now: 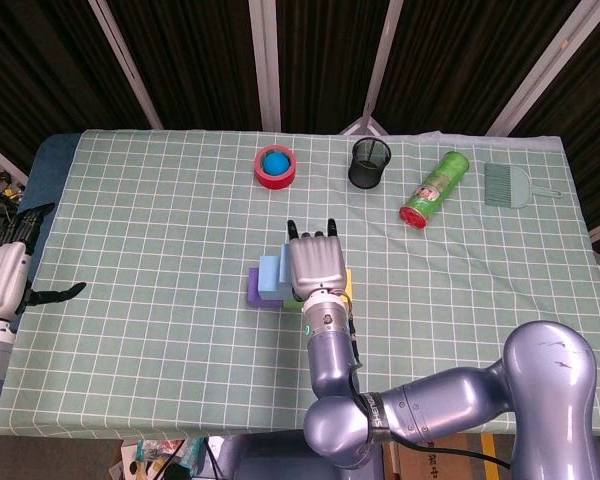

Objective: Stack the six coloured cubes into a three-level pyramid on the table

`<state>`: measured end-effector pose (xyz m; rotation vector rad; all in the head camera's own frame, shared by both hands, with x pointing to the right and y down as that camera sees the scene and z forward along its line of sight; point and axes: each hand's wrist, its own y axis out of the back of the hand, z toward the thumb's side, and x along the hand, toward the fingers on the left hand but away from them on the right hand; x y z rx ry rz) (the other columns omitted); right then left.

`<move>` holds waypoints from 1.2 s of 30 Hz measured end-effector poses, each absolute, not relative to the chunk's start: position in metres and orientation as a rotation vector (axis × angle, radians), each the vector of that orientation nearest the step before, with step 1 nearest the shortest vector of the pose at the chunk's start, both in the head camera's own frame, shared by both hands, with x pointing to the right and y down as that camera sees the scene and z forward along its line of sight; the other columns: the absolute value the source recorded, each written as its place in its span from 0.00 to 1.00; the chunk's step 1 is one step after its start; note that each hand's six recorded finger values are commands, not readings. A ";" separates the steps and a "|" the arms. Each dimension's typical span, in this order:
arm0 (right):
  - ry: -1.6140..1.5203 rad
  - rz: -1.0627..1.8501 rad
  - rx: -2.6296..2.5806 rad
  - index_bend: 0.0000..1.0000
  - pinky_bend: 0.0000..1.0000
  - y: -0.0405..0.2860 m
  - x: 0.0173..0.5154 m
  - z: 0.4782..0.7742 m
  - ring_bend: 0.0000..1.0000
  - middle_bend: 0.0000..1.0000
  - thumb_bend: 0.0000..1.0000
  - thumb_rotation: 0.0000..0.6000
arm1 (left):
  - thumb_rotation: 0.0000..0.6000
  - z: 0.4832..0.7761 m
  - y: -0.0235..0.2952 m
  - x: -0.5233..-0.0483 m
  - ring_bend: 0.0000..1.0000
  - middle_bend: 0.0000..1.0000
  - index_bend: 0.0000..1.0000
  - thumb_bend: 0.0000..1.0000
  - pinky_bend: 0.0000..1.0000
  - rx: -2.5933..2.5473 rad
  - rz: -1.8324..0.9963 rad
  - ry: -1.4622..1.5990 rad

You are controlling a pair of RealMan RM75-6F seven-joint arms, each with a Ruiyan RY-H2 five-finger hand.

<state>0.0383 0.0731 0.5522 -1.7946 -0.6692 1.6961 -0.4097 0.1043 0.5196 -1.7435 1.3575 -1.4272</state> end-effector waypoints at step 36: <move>-0.666 1.701 -1.790 0.00 0.00 0.074 0.036 0.558 0.27 0.43 0.32 1.00 | 1.00 0.521 0.105 -0.409 0.01 0.04 0.00 0.07 0.05 -1.749 -1.432 1.346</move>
